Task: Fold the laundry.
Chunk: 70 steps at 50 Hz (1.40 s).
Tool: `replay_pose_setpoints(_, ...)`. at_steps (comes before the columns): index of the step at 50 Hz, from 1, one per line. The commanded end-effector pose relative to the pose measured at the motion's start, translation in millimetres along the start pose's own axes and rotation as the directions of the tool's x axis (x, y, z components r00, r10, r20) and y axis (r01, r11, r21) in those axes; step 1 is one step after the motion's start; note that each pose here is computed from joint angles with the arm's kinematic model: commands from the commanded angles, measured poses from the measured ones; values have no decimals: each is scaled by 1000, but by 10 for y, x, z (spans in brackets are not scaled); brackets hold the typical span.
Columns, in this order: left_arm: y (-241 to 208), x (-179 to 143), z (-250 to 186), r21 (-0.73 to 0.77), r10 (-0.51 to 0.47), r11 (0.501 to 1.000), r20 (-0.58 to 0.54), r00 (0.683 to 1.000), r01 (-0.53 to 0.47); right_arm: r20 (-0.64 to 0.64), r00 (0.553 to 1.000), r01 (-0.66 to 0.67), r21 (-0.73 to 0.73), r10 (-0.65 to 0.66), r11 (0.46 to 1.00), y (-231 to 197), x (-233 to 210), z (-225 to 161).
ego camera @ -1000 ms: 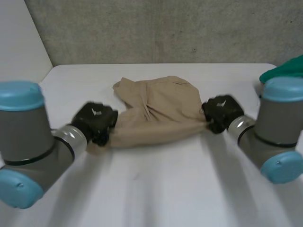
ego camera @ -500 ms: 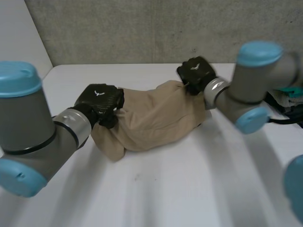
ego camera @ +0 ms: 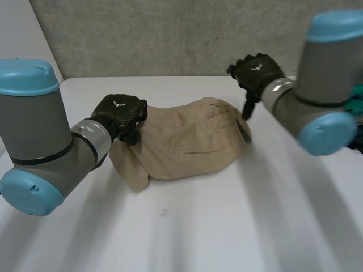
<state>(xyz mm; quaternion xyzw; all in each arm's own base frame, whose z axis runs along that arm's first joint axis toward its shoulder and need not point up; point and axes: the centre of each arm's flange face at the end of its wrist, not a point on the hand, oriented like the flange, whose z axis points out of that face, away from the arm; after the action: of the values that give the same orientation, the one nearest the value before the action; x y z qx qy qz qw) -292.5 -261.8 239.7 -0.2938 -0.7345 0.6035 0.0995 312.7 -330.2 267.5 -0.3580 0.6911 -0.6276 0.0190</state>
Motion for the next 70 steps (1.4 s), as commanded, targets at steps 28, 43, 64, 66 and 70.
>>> replay_pose_setpoints(28,-63,-179,25,-17,-29,999,32,999,29,-17,990,138,103,-137,985,1250,-624,403)
replay_pose_setpoints(43,-1437,-494,-827,289,81,950,135,988,-117,10,996,-84,197,83,977,-462,570,-660)
replay_pose_setpoints(64,-1150,-647,-14,283,95,952,97,991,-119,36,989,-150,146,147,978,-491,603,-302)
replay_pose_setpoints(66,-1147,-687,156,326,97,937,107,989,-127,2,991,-135,182,137,974,-462,584,-181)
replay_pose_setpoints(70,-1375,-869,492,514,95,838,190,977,-182,-137,981,-81,354,137,932,-522,626,142)
